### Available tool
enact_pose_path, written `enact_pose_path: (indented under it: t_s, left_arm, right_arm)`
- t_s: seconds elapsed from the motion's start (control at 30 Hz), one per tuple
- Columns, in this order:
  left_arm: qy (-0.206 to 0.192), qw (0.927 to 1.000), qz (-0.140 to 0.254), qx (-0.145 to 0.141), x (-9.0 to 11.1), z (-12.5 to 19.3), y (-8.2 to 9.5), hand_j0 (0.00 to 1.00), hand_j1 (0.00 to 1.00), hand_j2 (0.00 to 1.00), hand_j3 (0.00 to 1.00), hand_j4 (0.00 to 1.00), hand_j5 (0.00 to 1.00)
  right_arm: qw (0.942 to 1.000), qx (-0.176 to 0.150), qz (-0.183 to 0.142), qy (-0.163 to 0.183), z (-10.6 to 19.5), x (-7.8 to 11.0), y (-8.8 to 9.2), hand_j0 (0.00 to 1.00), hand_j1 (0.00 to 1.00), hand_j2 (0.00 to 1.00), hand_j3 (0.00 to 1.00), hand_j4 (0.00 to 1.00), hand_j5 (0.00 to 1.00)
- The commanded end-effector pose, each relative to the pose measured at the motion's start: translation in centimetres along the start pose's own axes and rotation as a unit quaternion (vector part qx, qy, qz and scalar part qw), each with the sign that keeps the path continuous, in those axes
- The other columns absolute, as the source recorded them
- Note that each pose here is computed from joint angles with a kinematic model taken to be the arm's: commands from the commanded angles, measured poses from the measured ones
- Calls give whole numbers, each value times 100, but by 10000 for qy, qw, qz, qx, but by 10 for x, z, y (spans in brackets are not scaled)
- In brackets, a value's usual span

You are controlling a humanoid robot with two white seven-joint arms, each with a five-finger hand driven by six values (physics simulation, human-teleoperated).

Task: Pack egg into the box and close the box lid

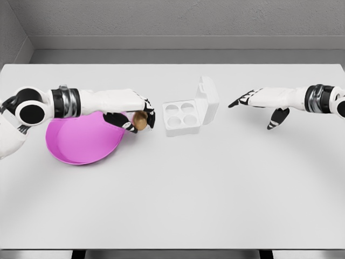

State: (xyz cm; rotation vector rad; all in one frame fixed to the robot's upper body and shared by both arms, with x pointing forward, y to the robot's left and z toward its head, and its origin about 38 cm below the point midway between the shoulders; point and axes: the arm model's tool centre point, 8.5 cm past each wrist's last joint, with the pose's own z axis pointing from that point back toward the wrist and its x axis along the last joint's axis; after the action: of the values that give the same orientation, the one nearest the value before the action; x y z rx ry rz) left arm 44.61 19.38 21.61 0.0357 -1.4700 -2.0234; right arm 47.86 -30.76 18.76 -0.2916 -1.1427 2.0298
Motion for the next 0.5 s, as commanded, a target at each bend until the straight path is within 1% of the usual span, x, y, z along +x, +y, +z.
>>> enact_pose_path:
  t_s: [0.0, 0.03, 0.07, 0.17, 0.27, 0.33, 0.37, 0.47]
  left_arm:
    - [-82, 9999, 89, 42, 2, -13, 0, 46, 46, 46, 46, 46, 46]
    - [-135, 9999, 65, 51, 5, -20, 1, 46, 46, 46, 46, 46, 46]
    - [-116, 9999, 35, 72, 4, -21, 5, 46, 46, 46, 46, 46, 46]
    - [-142, 9998, 65, 115, 4, -32, 10, 46, 46, 46, 46, 46, 46]
    - [-223, 9996, 81, 154, 7, -42, 14, 46, 46, 46, 46, 46, 46]
    - [-217, 9996, 79, 173, 7, -48, 17, 46, 46, 46, 46, 46, 46]
    - [-193, 9996, 59, 197, 5, -48, 22, 46, 46, 46, 46, 46, 46]
    - [-174, 9996, 58, 191, 5, -59, 25, 46, 46, 46, 46, 46, 46]
  right_arm:
    - [10000, -13, -25, 6, 0, 0, 0, 100, 100, 100, 100, 100, 100]
    - [10000, 0, -15, -10, 0, 0, 0, 100, 100, 100, 100, 100, 100]
    - [10000, 8, -14, -12, 0, 1, 1, 100, 100, 100, 100, 100, 100]
    - [10000, 9, -3, -24, -1, 2, 0, 100, 100, 100, 100, 100, 100]
    - [10000, 7, -3, -31, -2, 2, 0, 100, 100, 100, 100, 100, 100]
    - [10000, 3, -2, -46, -3, 3, 0, 100, 100, 100, 100, 100, 100]
    - [10000, 3, -2, -46, -3, 3, 0, 100, 100, 100, 100, 100, 100]
    - [10000, -4, 3, -52, -3, 4, -1, 100, 100, 100, 100, 100, 100]
